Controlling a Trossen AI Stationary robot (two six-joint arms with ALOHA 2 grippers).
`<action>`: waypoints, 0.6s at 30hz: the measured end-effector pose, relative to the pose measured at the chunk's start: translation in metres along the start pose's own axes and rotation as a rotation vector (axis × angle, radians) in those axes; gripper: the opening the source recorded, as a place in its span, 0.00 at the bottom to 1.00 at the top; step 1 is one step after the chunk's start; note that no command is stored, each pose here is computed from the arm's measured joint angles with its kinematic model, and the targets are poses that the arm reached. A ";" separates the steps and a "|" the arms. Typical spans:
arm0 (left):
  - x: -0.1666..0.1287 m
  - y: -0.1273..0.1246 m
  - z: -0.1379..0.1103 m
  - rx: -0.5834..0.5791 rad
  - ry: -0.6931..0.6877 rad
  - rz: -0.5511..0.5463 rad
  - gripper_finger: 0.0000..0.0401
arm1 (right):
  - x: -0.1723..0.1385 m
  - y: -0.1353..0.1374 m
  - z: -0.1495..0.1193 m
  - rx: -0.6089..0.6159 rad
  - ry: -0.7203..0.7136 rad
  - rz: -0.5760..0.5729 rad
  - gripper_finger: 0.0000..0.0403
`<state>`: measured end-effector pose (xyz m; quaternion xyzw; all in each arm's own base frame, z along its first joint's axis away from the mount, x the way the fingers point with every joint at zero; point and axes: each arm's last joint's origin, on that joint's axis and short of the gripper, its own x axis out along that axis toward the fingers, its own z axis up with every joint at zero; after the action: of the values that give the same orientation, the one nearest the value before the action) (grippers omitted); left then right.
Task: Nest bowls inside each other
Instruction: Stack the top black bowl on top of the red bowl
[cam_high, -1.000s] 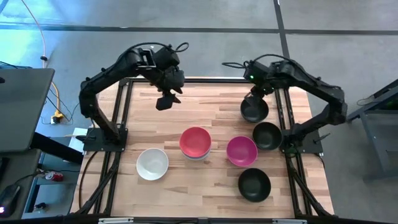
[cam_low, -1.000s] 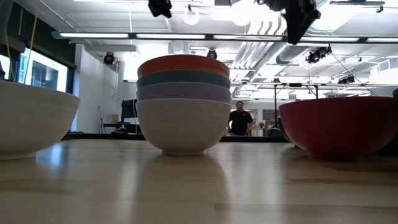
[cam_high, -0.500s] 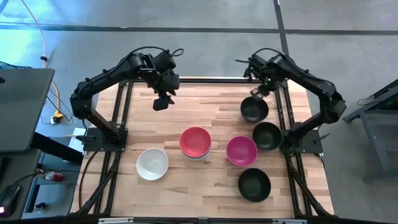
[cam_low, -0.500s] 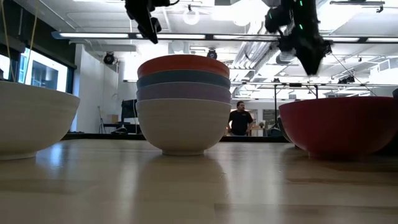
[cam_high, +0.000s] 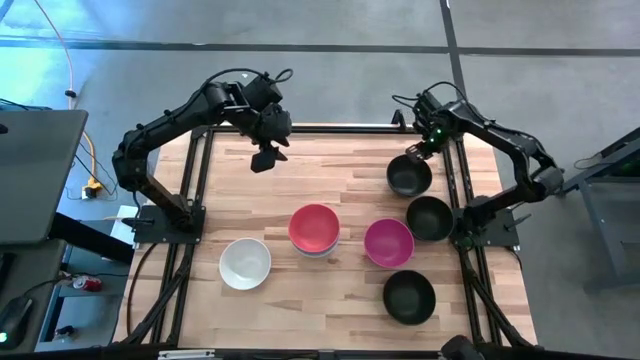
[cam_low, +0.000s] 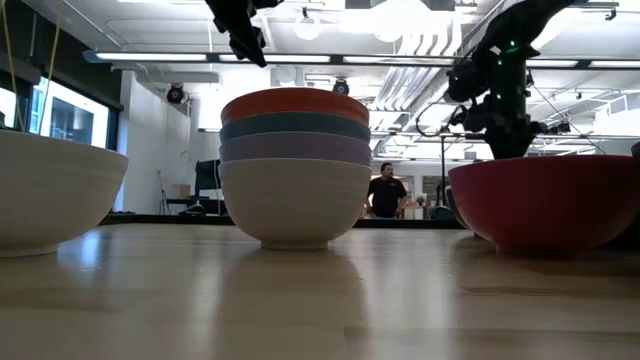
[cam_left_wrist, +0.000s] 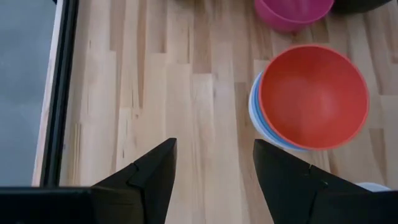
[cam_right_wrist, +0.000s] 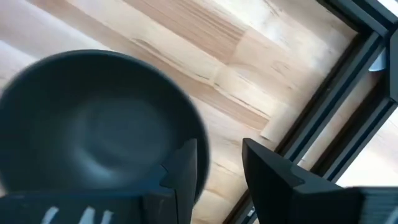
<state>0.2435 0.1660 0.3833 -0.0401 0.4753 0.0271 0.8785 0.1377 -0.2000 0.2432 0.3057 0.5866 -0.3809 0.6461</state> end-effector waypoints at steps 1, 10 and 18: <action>0.000 0.000 0.000 0.001 -0.002 0.001 0.50 | 0.002 -0.003 0.000 0.004 0.001 0.000 0.30; 0.000 0.001 0.002 -0.011 -0.021 0.010 0.50 | 0.015 -0.012 -0.003 -0.015 -0.009 0.088 0.30; 0.000 0.001 0.002 -0.030 -0.021 0.011 0.50 | 0.017 -0.013 -0.003 -0.024 -0.008 0.132 0.30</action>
<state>0.2452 0.1675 0.3845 -0.0504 0.4657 0.0395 0.8826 0.1252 -0.2061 0.2268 0.3344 0.5672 -0.3315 0.6757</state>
